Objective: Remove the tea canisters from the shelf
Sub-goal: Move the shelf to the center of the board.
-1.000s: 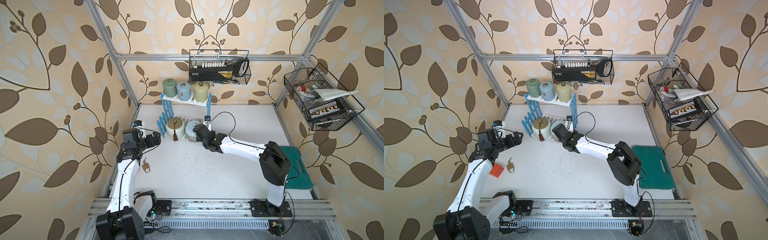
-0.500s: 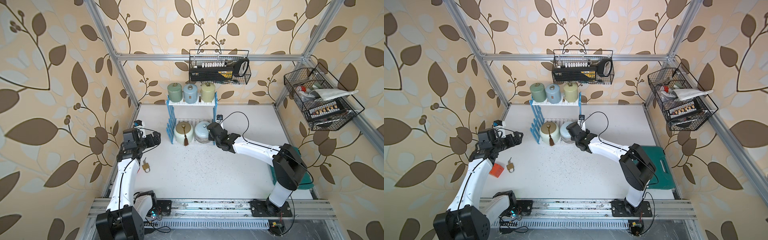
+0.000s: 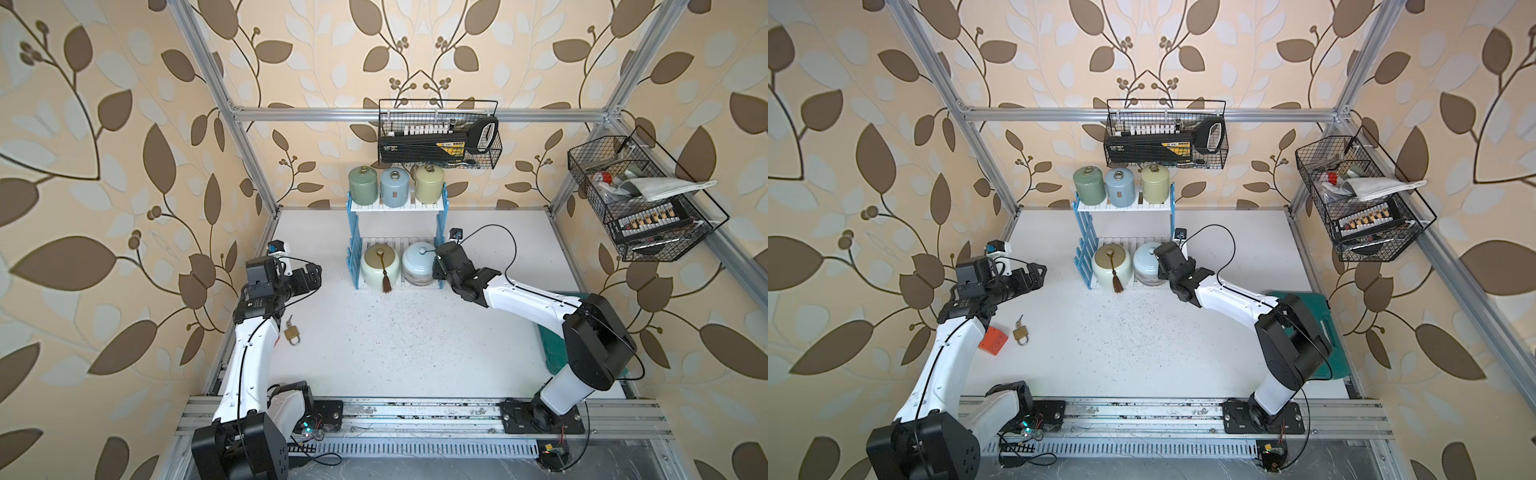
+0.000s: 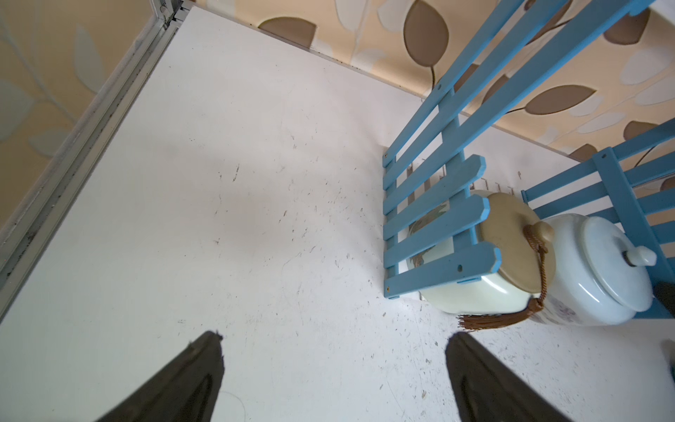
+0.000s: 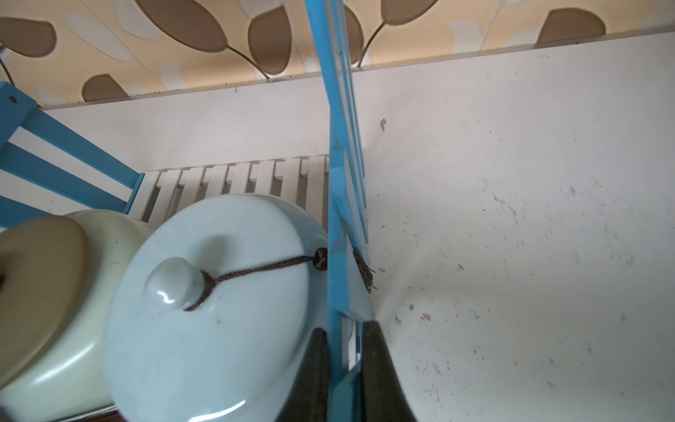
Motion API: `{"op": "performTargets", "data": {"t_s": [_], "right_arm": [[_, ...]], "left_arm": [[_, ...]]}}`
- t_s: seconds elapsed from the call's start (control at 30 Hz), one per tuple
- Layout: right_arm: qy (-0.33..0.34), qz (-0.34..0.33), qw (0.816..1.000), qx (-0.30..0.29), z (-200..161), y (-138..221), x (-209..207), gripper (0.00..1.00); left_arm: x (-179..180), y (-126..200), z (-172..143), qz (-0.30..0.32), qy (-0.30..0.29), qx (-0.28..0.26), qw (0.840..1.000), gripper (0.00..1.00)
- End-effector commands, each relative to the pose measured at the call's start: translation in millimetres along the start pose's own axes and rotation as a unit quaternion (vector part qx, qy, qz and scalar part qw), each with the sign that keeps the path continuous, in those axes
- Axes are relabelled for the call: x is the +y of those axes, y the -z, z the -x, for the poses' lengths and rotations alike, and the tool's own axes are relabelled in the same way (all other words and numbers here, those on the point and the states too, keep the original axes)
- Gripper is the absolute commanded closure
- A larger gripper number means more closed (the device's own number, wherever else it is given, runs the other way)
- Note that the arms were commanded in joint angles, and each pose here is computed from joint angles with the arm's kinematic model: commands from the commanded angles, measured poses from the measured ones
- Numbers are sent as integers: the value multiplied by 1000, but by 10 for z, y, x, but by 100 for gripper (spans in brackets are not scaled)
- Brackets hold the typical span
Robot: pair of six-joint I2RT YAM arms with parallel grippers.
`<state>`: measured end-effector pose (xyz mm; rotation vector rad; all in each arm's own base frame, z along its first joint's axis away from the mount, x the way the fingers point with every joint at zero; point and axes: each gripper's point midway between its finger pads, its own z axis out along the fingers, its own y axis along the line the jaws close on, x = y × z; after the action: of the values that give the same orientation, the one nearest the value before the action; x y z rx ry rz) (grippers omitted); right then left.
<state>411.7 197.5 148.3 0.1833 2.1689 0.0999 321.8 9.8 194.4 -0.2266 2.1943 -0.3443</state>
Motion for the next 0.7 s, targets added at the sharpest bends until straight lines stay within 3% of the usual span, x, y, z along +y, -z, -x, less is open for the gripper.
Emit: {"op": "performTargets", "data": {"t_s": [0.0, 0.67], "right_arm": [[-2, -110, 994, 28, -236, -90, -679, 100], [-47, -122, 991, 31, -169, -61, -1246, 100]], "left_arm": [[-70, 64, 172, -16, -7, -27, 999, 1], [-100, 66, 167, -25, -6, -28, 999, 1]]}}
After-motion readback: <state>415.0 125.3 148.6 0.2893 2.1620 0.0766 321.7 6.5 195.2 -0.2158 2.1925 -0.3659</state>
